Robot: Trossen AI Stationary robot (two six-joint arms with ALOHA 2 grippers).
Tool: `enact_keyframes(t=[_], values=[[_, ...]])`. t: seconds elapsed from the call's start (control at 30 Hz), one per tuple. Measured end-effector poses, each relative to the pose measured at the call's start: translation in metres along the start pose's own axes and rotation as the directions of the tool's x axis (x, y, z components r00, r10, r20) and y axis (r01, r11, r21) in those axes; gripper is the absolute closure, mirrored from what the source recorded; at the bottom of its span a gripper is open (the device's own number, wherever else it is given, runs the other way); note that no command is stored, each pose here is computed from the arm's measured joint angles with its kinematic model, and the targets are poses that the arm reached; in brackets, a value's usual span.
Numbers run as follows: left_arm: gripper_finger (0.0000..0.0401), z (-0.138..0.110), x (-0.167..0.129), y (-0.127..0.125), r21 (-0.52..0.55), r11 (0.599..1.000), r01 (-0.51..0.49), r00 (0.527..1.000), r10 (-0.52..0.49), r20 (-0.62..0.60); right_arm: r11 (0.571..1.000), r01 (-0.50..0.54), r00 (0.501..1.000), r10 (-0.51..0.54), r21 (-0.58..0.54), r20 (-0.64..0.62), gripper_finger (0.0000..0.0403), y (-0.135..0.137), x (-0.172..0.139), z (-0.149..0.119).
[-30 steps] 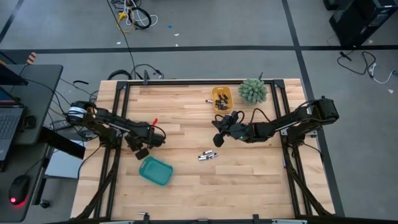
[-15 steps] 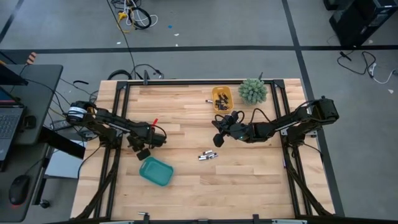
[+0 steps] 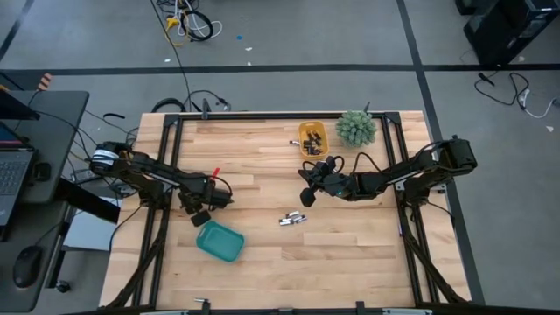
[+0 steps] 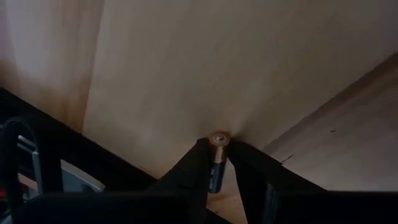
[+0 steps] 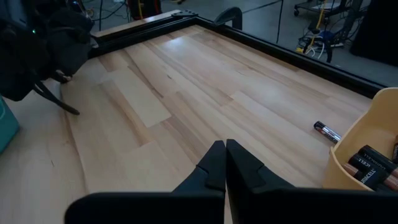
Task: Sort batteries
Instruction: Put the black battery into the yellow bin
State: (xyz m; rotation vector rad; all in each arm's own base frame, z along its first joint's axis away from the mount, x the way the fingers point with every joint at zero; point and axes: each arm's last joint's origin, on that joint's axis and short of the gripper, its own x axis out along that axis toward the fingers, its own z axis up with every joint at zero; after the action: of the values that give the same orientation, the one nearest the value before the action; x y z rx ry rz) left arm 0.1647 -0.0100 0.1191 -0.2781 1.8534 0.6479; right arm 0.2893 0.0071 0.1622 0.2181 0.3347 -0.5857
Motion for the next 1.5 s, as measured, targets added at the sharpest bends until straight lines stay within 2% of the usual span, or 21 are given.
enact_keyframes(t=[0.2,0.23,0.27,0.3,0.43,0.83,1.0,1.13,1.37,1.43,1.5], values=[[0.0369,0.0,0.0,0.002,0.007,0.999,-0.042,0.999,0.042,0.024,1.0,-0.001,1.0,0.001,0.0,0.001,0.0402,0.0,0.0,0.0],[0.0379,0.0,0.0,0.002,0.005,0.998,-0.058,0.998,0.058,0.032,1.0,-0.001,1.0,0.001,0.0,0.001,0.0402,0.0,0.0,0.0],[0.0388,-0.001,0.002,0.005,0.0,0.993,-0.116,0.992,0.116,0.057,1.0,-0.002,1.0,0.002,0.001,0.001,0.0402,0.0,0.0,0.0],[0.0392,-0.001,0.003,0.007,-0.006,0.989,-0.15,0.987,0.15,0.064,1.0,-0.002,1.0,0.002,0.001,0.002,0.0402,0.0,0.0,0.0],[0.0395,-0.001,0.003,0.008,-0.019,0.985,-0.174,0.982,0.175,0.069,1.0,-0.004,1.0,0.004,0.004,0.005,0.0402,0.0,0.0,0.001],[0.0396,0.001,-0.001,0.007,0.001,0.987,-0.164,0.983,0.163,0.079,1.0,-0.003,1.0,0.003,0.003,0.005,0.0402,0.0,0.0,0.0],[0.04,0.009,-0.025,0.003,-0.015,0.99,-0.139,0.986,0.14,0.087,1.0,-0.003,1.0,0.003,0.005,0.005,0.0402,0.0,0.0,0.001],[0.0399,0.018,-0.046,-0.003,-0.015,0.999,-0.048,0.991,0.049,0.122,1.0,-0.007,1.0,0.007,0.015,0.014,0.0402,0.001,0.0,0.001],[0.04,0.029,-0.071,-0.002,0.0,0.999,-0.046,0.979,0.045,0.201,1.0,-0.009,1.0,0.009,0.014,0.014,0.0402,0.001,0.0,0.001],[0.04,0.028,-0.074,0.004,-0.002,0.994,-0.105,0.976,0.103,0.193,1.0,-0.009,1.0,0.009,0.014,0.015,0.0402,0.001,0.0,0.001],[0.0401,0.023,-0.071,0.017,-0.025,0.977,-0.21,0.971,0.212,0.114,1.0,-0.009,1.0,0.009,0.012,0.015,0.0402,0.001,0.0,0.001]])
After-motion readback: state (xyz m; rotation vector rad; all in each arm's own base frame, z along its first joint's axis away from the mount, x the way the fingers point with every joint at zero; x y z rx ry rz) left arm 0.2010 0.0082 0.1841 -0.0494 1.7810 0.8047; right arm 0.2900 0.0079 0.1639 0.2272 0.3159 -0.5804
